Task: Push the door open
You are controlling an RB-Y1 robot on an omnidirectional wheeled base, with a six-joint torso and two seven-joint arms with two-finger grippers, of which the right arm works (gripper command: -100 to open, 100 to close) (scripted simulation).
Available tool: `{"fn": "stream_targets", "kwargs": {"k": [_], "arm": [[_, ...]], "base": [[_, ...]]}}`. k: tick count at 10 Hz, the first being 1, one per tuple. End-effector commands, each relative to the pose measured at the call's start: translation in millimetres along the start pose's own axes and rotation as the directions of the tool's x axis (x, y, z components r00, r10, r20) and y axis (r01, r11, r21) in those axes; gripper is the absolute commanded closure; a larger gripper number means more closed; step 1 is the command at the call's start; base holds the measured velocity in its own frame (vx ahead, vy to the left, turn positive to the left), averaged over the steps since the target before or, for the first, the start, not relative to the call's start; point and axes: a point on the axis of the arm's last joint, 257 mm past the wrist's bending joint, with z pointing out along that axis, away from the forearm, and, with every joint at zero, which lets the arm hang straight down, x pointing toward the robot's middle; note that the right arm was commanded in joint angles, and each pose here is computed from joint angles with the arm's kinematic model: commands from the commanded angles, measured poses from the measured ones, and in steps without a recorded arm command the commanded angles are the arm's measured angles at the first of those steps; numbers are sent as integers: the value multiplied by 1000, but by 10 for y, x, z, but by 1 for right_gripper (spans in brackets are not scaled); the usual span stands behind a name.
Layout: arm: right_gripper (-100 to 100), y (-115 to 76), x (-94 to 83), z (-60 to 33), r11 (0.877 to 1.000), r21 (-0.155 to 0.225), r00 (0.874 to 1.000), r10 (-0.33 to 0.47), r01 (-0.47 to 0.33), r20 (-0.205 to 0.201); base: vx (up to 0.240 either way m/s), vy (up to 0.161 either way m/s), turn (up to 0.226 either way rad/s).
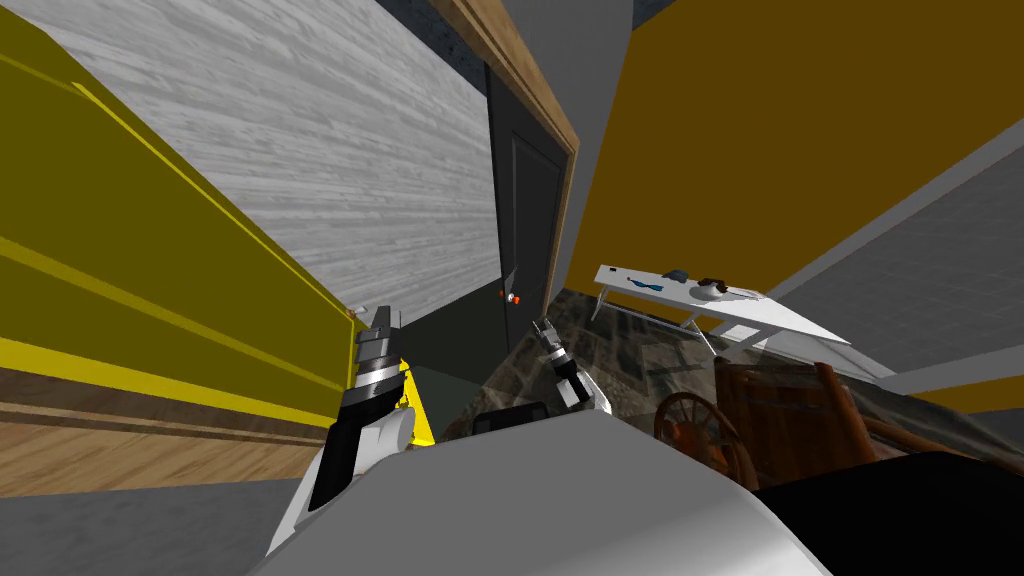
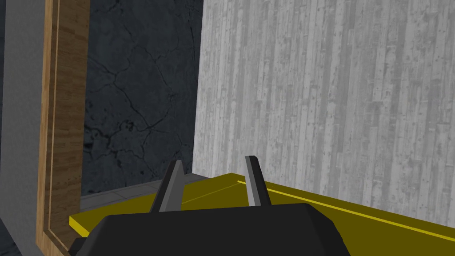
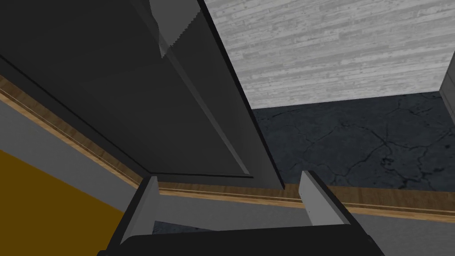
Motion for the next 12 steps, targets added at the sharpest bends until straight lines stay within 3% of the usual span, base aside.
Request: {"fn": "stream_targets", "kwargs": {"k": [1,6,9,12], "arm": [[-100,2,104,-24,1000,-7,999,-25,24,-21],[-100,28,479,-104,994,-40,990,-104,101,-96],[-100,40,598,-135,991,-54,984,-130,124,-119],[-100,69,826,-204,983,-84,971,-178,166,-162]], "base": [[86,-80,41],[86,-70,57],[97,-73,33],[98,-82,58]]}}
